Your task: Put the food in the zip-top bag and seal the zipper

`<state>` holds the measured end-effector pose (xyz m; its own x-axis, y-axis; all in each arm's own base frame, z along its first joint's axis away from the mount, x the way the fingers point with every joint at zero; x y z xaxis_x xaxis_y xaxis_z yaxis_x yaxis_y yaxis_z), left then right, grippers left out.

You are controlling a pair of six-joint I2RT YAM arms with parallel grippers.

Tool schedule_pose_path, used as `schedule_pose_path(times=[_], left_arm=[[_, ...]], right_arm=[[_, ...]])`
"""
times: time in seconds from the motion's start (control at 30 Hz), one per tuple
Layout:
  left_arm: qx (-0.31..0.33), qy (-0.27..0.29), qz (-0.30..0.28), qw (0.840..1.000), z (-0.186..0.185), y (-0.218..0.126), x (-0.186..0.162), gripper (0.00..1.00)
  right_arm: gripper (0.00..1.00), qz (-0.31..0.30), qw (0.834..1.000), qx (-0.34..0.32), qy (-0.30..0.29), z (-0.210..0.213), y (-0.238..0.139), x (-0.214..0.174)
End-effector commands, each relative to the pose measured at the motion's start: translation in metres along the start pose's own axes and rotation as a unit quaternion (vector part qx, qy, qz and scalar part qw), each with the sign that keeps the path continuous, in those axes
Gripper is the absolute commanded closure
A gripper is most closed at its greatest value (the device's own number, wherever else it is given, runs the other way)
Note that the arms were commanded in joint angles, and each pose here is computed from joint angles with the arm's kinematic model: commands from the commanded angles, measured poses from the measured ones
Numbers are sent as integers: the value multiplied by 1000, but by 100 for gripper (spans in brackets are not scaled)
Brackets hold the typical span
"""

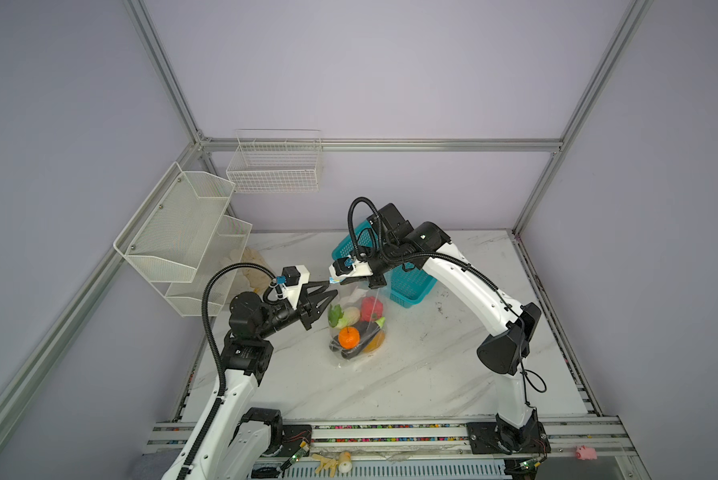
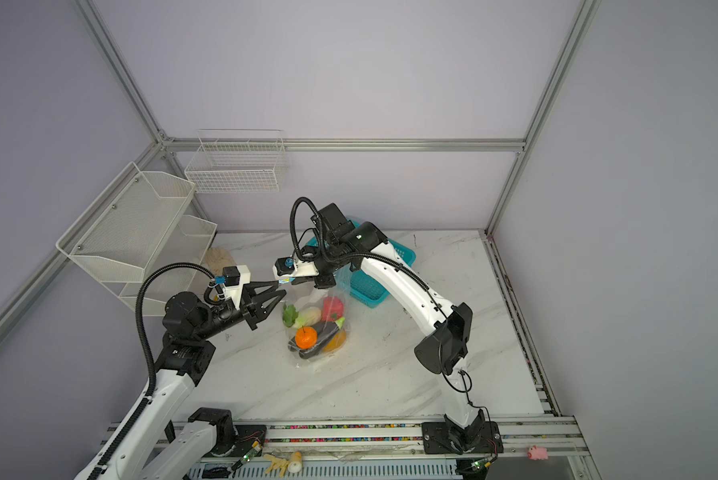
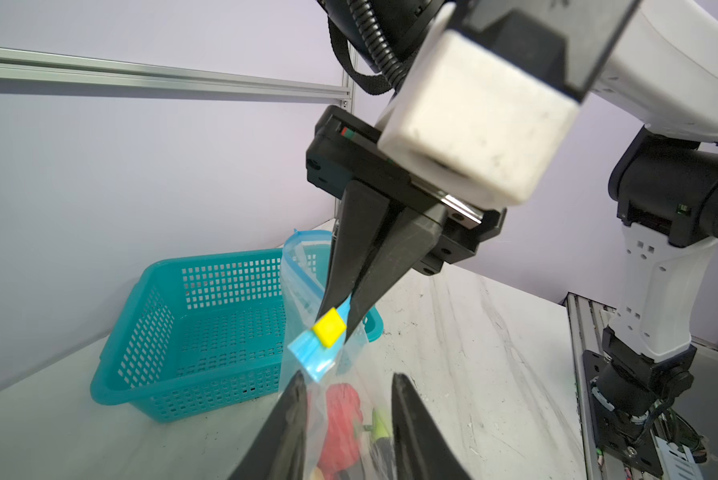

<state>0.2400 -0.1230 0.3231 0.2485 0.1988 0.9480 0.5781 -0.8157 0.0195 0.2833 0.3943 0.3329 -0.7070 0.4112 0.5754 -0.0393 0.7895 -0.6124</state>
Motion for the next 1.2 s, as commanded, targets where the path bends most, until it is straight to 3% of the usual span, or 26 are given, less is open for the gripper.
schedule_pose_path(times=[0.0,0.63,0.9,1.17], left_arm=[[-24,10,-14,1000,-12,2,17,64],[-45,18,-29,998,-7,19,38,75],[-44,34,-39,998,-6,22,49,75],[-50,43,-38,997,-9,23,50,91]], right_arm=[[96,-4,1000,-17,-9,-3,-12,12],[96,-1,999,-41,-15,-6,-16,13],[96,-1,999,-39,-13,-5,-15,12],[96,-1,999,-40,-11,-5,-14,12]])
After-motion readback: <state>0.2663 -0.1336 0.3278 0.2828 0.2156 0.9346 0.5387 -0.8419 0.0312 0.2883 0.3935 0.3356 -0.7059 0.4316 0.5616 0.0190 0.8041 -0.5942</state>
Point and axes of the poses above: each gripper's point midway between its finger pads, its own y axis out along the fingers, its own z axis along the line the jaws close on, x = y × z, the point moved 4 cm from there along -y, back along the fingers, and after that the axes turned 14 degrees about -y, right-handed, at the moved point
